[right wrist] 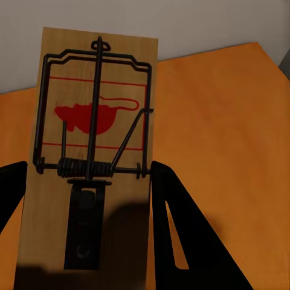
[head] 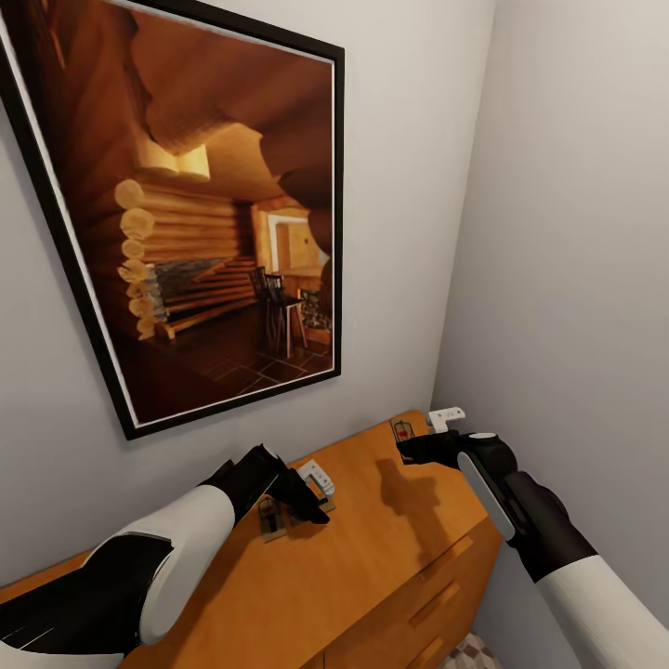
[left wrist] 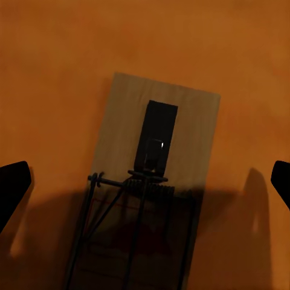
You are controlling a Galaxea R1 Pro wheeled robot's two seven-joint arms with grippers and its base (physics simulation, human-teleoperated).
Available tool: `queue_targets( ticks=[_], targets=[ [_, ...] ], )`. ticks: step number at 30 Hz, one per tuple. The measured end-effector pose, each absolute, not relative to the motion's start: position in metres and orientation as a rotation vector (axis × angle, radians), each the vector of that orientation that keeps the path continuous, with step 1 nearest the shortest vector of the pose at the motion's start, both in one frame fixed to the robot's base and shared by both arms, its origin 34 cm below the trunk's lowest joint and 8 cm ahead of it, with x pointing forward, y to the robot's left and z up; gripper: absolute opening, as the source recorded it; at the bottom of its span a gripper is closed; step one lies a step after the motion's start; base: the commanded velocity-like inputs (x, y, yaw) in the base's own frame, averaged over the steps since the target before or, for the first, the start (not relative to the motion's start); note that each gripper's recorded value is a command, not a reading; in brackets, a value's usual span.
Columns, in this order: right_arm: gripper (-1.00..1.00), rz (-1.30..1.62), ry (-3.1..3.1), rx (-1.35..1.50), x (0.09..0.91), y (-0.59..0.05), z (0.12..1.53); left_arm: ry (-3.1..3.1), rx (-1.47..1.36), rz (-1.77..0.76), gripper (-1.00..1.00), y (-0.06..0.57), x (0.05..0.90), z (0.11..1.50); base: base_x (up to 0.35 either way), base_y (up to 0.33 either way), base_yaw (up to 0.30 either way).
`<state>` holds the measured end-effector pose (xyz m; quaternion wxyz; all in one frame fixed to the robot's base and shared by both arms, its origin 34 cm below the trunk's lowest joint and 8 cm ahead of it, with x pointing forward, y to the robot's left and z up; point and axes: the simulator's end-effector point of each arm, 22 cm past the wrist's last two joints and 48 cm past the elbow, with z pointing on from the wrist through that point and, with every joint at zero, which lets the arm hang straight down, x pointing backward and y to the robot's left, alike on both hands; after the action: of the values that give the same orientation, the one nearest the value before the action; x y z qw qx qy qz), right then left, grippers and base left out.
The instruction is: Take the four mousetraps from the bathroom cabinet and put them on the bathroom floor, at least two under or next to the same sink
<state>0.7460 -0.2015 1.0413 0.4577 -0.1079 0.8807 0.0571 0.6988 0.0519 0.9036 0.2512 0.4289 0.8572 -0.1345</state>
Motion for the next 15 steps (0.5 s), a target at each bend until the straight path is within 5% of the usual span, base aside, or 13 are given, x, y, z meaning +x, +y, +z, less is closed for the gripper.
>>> queue_targets(
  ticks=[15],
  targets=[
    [-1.0,0.141,2.171,-0.266,0.7478,-0.2015,1.034,2.332,1.168,-0.366,1.0,0.0519,0.7006,0.8965,0.0,0.0,0.0]
  ],
)
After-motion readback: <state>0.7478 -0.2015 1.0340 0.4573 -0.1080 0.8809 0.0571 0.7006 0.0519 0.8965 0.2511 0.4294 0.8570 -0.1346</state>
